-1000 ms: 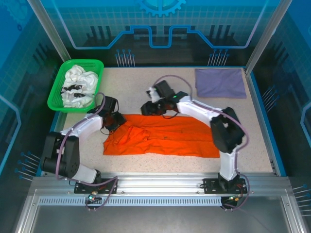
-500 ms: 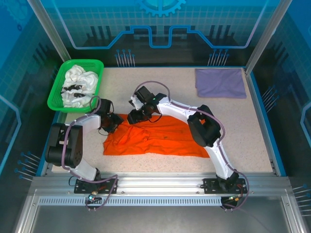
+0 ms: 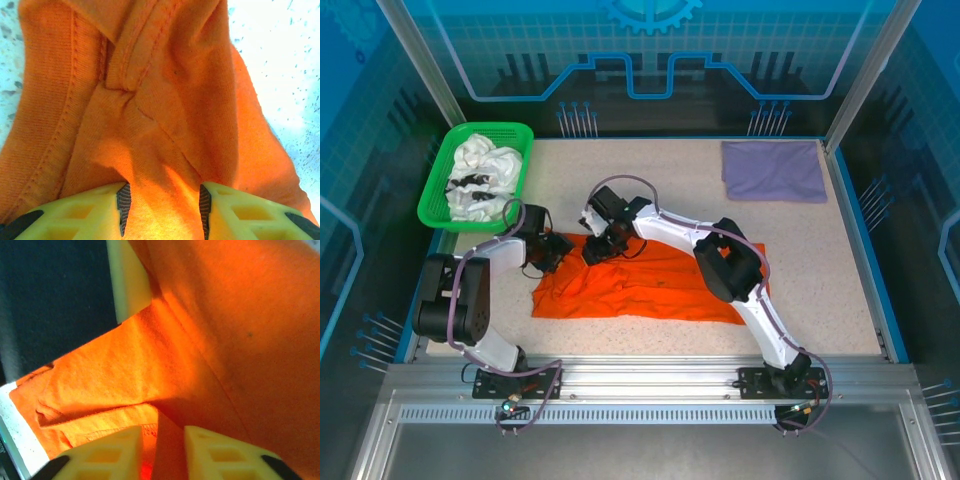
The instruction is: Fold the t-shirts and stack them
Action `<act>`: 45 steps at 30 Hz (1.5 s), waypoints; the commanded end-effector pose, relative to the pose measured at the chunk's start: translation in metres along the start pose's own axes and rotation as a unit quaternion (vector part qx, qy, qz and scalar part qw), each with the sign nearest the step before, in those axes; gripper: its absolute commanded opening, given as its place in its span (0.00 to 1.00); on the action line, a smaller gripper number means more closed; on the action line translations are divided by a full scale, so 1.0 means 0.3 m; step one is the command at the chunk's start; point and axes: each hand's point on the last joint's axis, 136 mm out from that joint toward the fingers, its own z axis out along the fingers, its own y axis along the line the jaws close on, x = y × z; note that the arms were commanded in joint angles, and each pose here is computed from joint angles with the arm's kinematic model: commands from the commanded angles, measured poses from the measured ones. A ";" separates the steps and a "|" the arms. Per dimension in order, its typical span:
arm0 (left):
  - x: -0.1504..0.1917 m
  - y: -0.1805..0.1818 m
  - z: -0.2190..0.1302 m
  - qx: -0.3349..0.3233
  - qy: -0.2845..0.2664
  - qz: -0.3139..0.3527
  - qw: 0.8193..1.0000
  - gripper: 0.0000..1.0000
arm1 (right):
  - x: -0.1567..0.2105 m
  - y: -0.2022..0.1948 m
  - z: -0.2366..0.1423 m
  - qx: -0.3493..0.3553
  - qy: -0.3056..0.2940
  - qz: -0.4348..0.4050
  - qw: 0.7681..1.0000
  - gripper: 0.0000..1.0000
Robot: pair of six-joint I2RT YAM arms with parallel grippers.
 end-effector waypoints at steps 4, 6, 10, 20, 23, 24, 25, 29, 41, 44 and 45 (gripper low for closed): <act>0.028 0.077 0.007 -0.024 0.008 -0.025 0.999 0.45 | 0.023 0.042 -0.037 0.001 0.000 -0.022 1.000 0.09; 0.027 0.082 0.004 -0.024 0.005 -0.027 0.999 0.46 | 0.029 0.050 -0.057 -0.002 -0.006 -0.029 1.000 0.06; 0.025 0.084 -0.001 -0.022 0.002 -0.030 0.999 0.46 | 0.072 0.065 -0.088 -0.005 -0.006 -0.050 0.999 0.02; 0.026 0.089 0.000 -0.023 0.002 -0.032 0.999 0.47 | 0.227 0.071 -0.099 -0.010 0.025 -0.070 0.997 0.02; 0.025 0.087 -0.002 -0.023 0.001 -0.032 0.999 0.47 | 0.272 0.065 -0.082 -0.007 0.040 -0.069 0.997 0.09; 0.025 0.088 -0.002 -0.023 0.001 -0.032 0.999 0.47 | 0.286 0.060 -0.073 -0.005 0.044 -0.068 0.997 0.13; 0.022 0.085 -0.004 -0.022 -0.001 -0.032 0.999 0.48 | 0.298 0.051 -0.067 0.001 0.047 -0.066 0.997 0.20; 0.017 0.079 -0.011 -0.020 -0.004 -0.032 0.999 0.50 | 0.325 0.054 -0.106 0.003 0.027 -0.061 0.998 0.31; -0.036 -0.123 -0.221 -0.015 -0.080 0.094 0.992 0.51 | 0.290 -0.146 -0.484 -0.009 -0.137 0.101 0.985 0.42; -0.004 -0.152 -0.210 -0.036 -0.080 0.131 0.987 0.43 | 0.343 -0.384 -0.571 0.067 -0.148 0.207 0.965 0.39; 0.004 -0.152 -0.196 -0.041 -0.077 0.135 0.987 0.41 | 0.365 -0.452 -0.595 0.084 -0.151 0.238 0.956 0.39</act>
